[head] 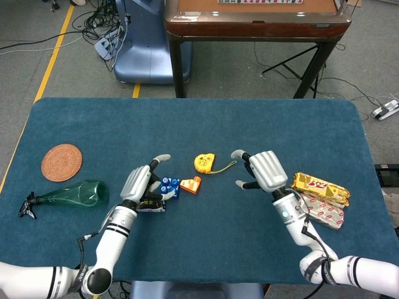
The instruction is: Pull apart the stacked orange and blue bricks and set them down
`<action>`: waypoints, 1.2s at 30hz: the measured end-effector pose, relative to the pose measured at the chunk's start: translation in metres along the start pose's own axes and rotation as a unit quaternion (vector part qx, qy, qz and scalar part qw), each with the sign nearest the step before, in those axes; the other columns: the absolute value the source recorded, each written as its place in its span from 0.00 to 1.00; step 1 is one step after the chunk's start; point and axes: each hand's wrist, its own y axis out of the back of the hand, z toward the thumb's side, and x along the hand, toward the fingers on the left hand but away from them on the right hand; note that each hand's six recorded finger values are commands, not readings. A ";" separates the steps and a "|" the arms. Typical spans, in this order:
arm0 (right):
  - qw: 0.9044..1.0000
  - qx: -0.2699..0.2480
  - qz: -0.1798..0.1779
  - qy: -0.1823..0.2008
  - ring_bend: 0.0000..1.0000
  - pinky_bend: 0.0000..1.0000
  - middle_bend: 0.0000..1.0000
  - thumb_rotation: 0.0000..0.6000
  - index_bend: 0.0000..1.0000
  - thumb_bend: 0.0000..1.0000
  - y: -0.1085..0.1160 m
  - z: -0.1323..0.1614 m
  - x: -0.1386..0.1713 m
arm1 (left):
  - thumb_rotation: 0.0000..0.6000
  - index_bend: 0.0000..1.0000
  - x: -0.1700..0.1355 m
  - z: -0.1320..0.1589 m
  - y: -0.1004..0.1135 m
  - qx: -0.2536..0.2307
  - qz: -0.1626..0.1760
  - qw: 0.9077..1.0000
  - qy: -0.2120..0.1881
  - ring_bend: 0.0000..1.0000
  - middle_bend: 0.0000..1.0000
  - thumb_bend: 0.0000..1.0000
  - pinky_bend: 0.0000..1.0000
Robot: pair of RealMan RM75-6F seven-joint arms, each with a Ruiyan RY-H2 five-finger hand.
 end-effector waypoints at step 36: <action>0.963 0.195 -0.024 -0.183 0.49 0.43 0.46 1.00 0.43 0.05 0.107 -0.134 0.169 | 1.00 0.25 -0.182 -0.169 0.182 0.347 0.148 0.924 0.058 0.15 0.29 0.00 0.28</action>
